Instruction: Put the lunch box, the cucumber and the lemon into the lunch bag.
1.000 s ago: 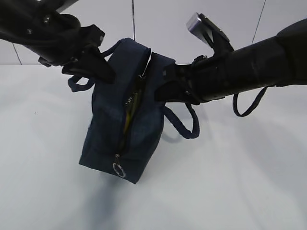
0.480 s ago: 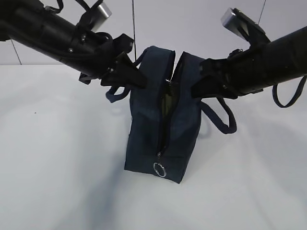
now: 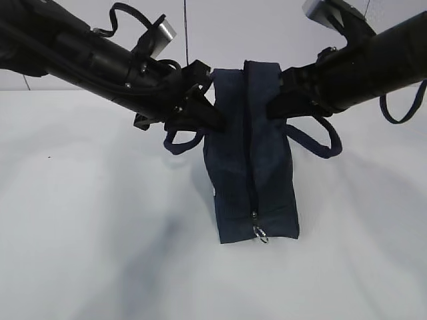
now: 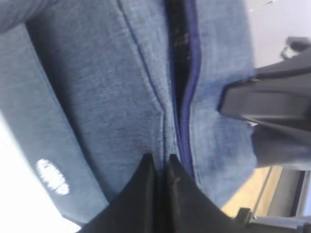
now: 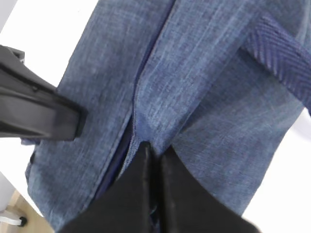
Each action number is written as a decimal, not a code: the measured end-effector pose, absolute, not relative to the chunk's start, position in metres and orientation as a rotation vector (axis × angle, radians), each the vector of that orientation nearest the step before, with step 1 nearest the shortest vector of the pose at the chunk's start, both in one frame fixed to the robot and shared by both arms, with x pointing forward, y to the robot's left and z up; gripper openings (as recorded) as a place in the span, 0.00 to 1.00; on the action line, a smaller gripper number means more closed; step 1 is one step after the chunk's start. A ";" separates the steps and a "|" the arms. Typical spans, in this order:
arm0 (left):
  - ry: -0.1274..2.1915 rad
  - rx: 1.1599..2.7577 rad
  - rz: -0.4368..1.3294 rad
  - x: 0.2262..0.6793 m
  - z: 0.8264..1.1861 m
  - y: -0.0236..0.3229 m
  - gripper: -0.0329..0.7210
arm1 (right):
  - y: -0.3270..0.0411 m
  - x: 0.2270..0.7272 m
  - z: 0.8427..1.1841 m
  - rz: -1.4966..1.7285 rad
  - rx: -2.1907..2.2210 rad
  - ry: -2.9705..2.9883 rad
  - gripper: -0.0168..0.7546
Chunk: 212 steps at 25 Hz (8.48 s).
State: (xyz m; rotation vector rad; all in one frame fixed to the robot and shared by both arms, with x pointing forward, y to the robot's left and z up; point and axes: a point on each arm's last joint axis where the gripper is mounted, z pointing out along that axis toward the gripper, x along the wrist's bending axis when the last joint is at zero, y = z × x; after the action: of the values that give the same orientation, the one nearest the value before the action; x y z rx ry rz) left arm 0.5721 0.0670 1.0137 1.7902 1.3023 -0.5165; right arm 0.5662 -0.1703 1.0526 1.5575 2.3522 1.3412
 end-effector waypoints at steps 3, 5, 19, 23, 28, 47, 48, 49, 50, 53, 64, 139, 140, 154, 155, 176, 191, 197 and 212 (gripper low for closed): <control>1.313 1.778 -0.492 0.574 1.013 0.067 0.04 | -0.167 0.572 1.050 1.335 1.548 2.403 0.02; 1.317 1.775 -0.482 0.575 1.013 0.067 0.04 | -0.166 0.575 1.044 1.323 1.569 2.416 0.02; 1.334 1.753 -0.429 0.579 1.013 0.068 0.04 | -0.167 0.576 1.043 1.292 1.554 2.421 0.02; 1.339 1.747 -0.408 0.580 1.013 0.068 0.04 | -0.167 0.577 1.043 1.292 1.554 2.411 0.02; 1.340 1.746 -0.405 0.581 1.013 0.068 0.04 | -0.167 0.578 1.042 1.295 1.564 2.406 0.02; 1.363 1.771 -0.321 0.588 1.002 0.070 0.04 | -0.163 0.587 1.033 1.369 1.679 2.339 0.02; 1.366 1.773 -0.324 0.588 1.000 0.070 0.04 | -0.163 0.587 1.033 1.372 1.674 2.338 0.02; 1.367 1.771 -0.325 0.588 1.000 0.070 0.04 | -0.163 0.587 1.033 1.373 1.665 2.341 0.02; 1.367 1.771 -0.325 0.588 1.000 0.070 0.04 | -0.163 0.587 1.033 1.373 1.654 2.344 0.02; 1.367 1.771 -0.325 0.588 1.000 0.070 0.04 | -0.163 0.587 1.033 1.373 1.641 2.348 0.02; 1.364 1.779 -0.320 0.588 1.000 0.070 0.04 | -0.162 0.587 1.034 1.373 1.571 2.387 0.10; 1.344 1.829 -0.301 0.587 0.998 0.072 0.04 | -0.204 0.487 1.145 0.839 1.174 2.687 0.38; 1.344 1.829 -0.301 0.587 0.998 0.072 0.04 | -0.206 0.481 1.142 0.833 1.183 2.693 0.38; 1.343 1.831 -0.300 0.587 0.998 0.072 0.04 | -0.214 0.409 1.107 1.079 1.180 2.579 0.38; 1.343 1.831 -0.300 0.587 0.998 0.072 0.04 | -0.214 0.407 1.105 1.107 1.171 2.577 0.38; 1.342 1.835 -0.297 0.587 0.998 0.072 0.04 | -0.208 0.371 1.016 1.482 1.259 2.484 0.38; 1.341 1.837 -0.296 0.587 0.998 0.072 0.04 | -0.207 0.360 0.991 1.602 1.029 2.418 0.38; 1.344 1.832 -0.286 0.587 0.998 0.072 0.04 | -0.207 0.361 0.992 1.603 0.965 2.407 0.38; 1.346 1.829 -0.280 0.588 0.998 0.072 0.04 | -0.203 0.386 0.973 1.611 1.105 2.375 0.38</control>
State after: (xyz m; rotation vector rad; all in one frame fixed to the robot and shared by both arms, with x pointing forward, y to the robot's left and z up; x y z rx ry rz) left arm 0.5879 0.0725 0.9977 1.8295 1.3455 -0.2797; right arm 0.3856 -0.2027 0.9730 1.1050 2.3751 1.6110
